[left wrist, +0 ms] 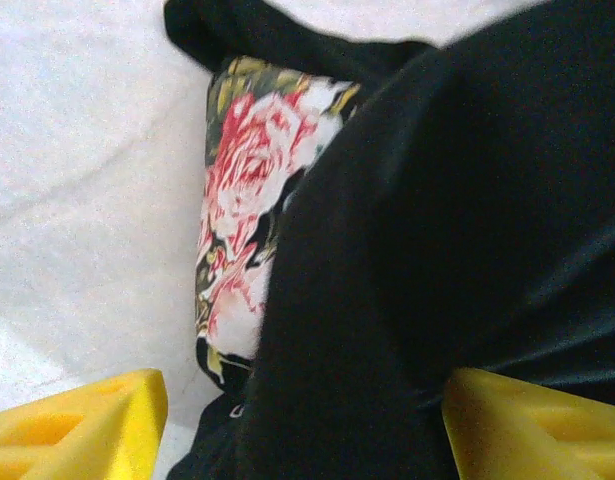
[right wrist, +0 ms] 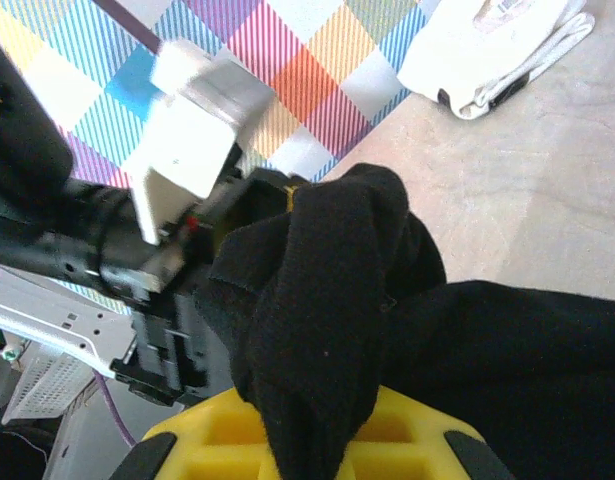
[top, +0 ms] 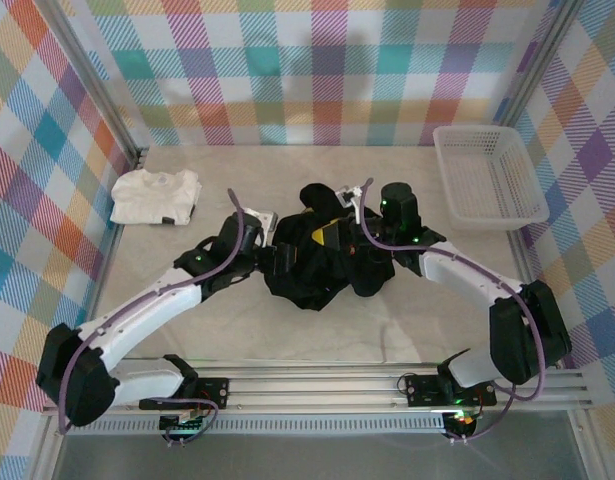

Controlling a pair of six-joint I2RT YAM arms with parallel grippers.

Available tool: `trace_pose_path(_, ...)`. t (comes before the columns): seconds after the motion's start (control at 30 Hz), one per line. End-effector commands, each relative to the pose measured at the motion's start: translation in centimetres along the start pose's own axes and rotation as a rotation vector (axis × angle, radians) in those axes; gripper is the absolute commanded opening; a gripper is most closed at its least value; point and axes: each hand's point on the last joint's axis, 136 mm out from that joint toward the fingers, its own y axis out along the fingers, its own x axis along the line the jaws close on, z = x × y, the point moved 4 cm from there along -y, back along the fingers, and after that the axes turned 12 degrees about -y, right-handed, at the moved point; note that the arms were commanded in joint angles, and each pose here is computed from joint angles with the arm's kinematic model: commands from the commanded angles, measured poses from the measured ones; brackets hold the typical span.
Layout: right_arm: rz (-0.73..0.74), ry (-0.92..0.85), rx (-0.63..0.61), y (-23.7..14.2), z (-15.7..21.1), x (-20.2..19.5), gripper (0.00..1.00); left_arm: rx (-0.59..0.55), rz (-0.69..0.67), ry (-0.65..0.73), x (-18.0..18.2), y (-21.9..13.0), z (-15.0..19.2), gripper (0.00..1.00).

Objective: Fold the inside-out t-shirt

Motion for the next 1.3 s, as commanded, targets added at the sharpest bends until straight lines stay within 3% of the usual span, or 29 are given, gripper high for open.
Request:
trace_pose_path(0.0, -0.018, -0.103, -0.034, -1.3, -2.1, 1.6, 0.0, 0.007, 0.071, 0.025, -1.5, 0.8, -1.0, 0.61)
trace_pose_path(0.07, -0.001, -0.111, -0.027, -1.9, -1.9, 1.5, 0.0, 0.004, 0.159, 0.005, -2.4, 1.3, -1.6, 0.46)
trace_pose_path(0.2, 0.042, -0.095, -0.011, -3.0, -0.9, 0.9, 0.01, 0.012, 0.505, 0.01, -5.6, -0.1, -2.1, 0.15)
trace_pose_path(0.27, 0.087, -0.08, -0.002, -3.4, -0.5, 0.4, 0.04, -0.007, 0.671, 0.033, -7.1, -2.1, -2.0, 0.05)
trace_pose_path(0.33, 0.198, -0.042, 0.016, -3.8, -0.2, -0.7, 0.12, -0.038, 0.807, 0.061, -8.2, -4.3, -1.9, 0.01)
trace_pose_path(0.47, 0.507, 0.075, 0.088, -5.6, 0.9, -3.8, 0.25, -0.101, 0.935, 0.115, -9.0, -7.6, -1.5, 0.0)
trace_pose_path(0.77, 0.631, 0.061, 0.189, -8.5, 1.7, -1.8, 0.48, -0.145, 0.951, 0.104, -9.3, -9.3, -2.2, 0.0)
trace_pose_path(0.93, 0.566, -0.05, 0.176, -9.9, 1.6, 2.2, 0.52, -0.155, 0.908, 0.096, -9.1, -8.9, -2.6, 0.0)
trace_pose_path(1.07, 0.397, -0.089, 0.16, -8.2, 1.6, 5.5, 0.48, -0.15, 0.888, 0.09, -9.0, -8.6, -2.8, 0.0)
trace_pose_path(1.27, 0.334, -0.045, 0.207, -4.2, 2.3, 4.5, 0.44, -0.149, 0.877, 0.088, -9.0, -8.5, -2.9, 0.0)
